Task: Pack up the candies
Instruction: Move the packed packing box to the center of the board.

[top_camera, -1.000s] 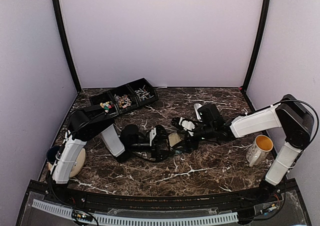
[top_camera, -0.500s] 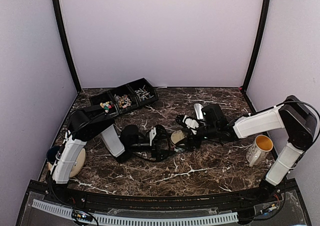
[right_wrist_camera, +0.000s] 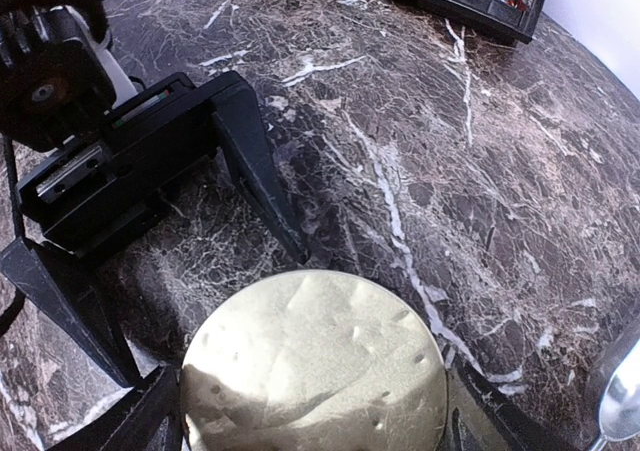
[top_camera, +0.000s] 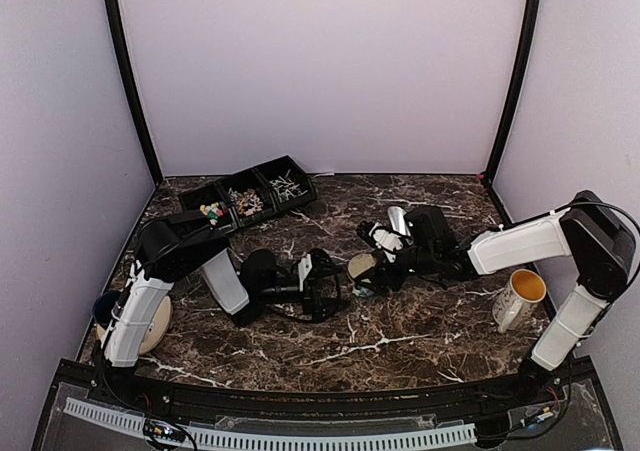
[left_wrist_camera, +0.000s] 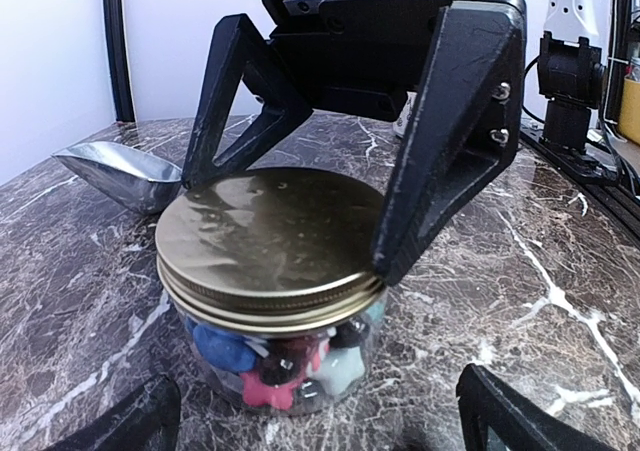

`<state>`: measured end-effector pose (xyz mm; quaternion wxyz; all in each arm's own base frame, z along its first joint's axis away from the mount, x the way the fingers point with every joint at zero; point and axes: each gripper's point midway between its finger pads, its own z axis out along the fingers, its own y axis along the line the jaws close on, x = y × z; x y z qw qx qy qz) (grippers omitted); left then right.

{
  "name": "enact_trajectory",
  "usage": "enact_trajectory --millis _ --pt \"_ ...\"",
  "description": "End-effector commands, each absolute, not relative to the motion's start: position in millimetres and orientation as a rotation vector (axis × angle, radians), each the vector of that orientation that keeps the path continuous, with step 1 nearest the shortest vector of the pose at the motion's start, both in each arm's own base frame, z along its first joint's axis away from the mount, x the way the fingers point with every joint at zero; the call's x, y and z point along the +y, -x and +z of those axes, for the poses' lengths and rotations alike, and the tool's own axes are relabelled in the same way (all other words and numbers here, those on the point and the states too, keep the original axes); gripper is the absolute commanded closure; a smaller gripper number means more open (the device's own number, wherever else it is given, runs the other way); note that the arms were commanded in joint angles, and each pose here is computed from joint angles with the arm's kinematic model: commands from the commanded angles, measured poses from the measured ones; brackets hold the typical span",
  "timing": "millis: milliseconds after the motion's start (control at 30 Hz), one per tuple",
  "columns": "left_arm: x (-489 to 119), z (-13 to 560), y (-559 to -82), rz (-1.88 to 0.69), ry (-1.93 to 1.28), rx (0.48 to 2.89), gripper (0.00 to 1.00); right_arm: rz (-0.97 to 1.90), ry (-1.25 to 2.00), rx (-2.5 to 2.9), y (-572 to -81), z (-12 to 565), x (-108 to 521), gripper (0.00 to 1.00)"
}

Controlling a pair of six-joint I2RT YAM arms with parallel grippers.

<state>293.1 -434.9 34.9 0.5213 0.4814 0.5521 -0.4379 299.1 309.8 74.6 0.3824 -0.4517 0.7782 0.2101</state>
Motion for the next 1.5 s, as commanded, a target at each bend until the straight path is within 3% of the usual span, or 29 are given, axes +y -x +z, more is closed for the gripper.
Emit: enact_trajectory --millis 0,433,700,1200,1467 --pt "-415.1 -37.3 -276.9 -1.038 -1.205 1.567 0.01 0.468 1.066 2.128 -305.1 53.0 292.0 0.17" --pt "-411.1 -18.3 -279.1 -0.988 -1.159 1.510 0.01 0.503 0.887 2.190 -331.3 53.5 307.1 0.17" --pt "-408.4 26.8 -275.7 -0.893 -1.081 1.468 0.01 0.468 0.833 2.215 -348.2 54.4 311.6 0.16" --pt "-395.1 99.1 -292.5 -0.660 -0.863 1.780 0.01 0.519 0.866 2.205 -355.2 59.4 330.6 0.15" --pt "-334.2 172.7 -306.2 -0.451 -0.599 1.850 0.01 0.548 0.921 2.189 -350.2 58.2 355.6 0.15"
